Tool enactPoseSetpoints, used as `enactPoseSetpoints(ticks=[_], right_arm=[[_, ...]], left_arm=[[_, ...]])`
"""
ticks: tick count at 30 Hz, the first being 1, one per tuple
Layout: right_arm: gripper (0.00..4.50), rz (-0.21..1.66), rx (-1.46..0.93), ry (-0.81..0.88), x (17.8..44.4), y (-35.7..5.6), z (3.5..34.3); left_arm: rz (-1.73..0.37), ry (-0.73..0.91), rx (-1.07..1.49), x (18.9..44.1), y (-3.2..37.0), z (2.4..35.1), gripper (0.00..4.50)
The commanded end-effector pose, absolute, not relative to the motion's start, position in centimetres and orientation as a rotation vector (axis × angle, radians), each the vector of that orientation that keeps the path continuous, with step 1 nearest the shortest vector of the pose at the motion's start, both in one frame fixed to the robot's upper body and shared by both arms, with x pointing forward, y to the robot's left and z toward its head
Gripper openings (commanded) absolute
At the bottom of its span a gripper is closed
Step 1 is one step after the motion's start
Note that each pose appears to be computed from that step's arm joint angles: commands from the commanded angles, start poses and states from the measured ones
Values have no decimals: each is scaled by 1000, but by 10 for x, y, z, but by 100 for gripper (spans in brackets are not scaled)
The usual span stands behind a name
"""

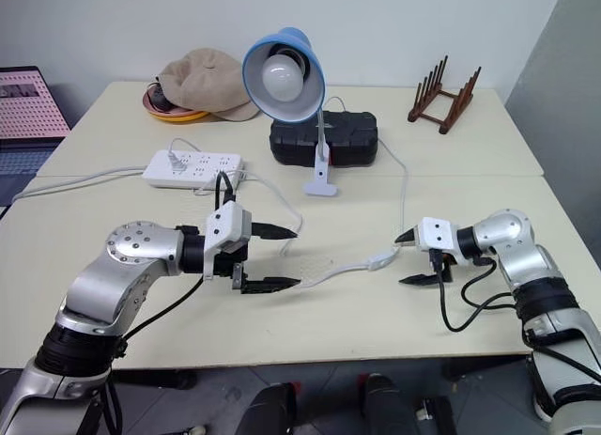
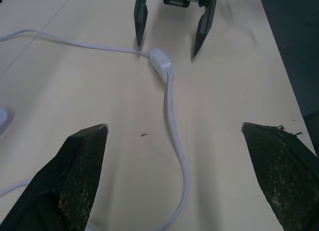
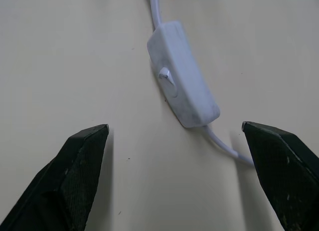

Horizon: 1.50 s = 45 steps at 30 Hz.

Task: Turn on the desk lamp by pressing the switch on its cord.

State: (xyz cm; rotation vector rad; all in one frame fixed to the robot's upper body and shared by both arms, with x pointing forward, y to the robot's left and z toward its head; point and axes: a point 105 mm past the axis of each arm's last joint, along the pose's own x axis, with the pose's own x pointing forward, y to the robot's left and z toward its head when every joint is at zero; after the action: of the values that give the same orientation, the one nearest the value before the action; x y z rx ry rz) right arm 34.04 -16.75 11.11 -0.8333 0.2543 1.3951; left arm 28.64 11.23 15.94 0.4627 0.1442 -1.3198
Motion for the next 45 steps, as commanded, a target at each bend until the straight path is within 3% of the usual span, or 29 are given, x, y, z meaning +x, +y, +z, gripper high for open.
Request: enactPoseSetpoints(ticks=[1,4,18,21,27,32,38,45], right_arm=[[450,1440,-882,219,345,-162,120],[450,1463,-877,210,349,-155,120],[92,1474,-921,225,355,-155,111],[38,1473,-900,221,354,-157,116],[36,1461,-540,222,346,-136,144],[36,1520,-191,368,309,-121,171],[36,1512,9,377,294,-103,196],[36,1535,63,399,277,-90,200]], left_arm=[[-1324,96,463,278,109,169,449],[-1317,96,460,277,109,169,449],[-1317,98,450,276,109,169,450],[-1309,109,429,277,110,168,450],[-1310,215,159,272,111,168,450],[-1357,310,20,257,108,161,450],[-1376,320,-88,264,95,166,450],[-1434,272,-287,270,67,189,450]])
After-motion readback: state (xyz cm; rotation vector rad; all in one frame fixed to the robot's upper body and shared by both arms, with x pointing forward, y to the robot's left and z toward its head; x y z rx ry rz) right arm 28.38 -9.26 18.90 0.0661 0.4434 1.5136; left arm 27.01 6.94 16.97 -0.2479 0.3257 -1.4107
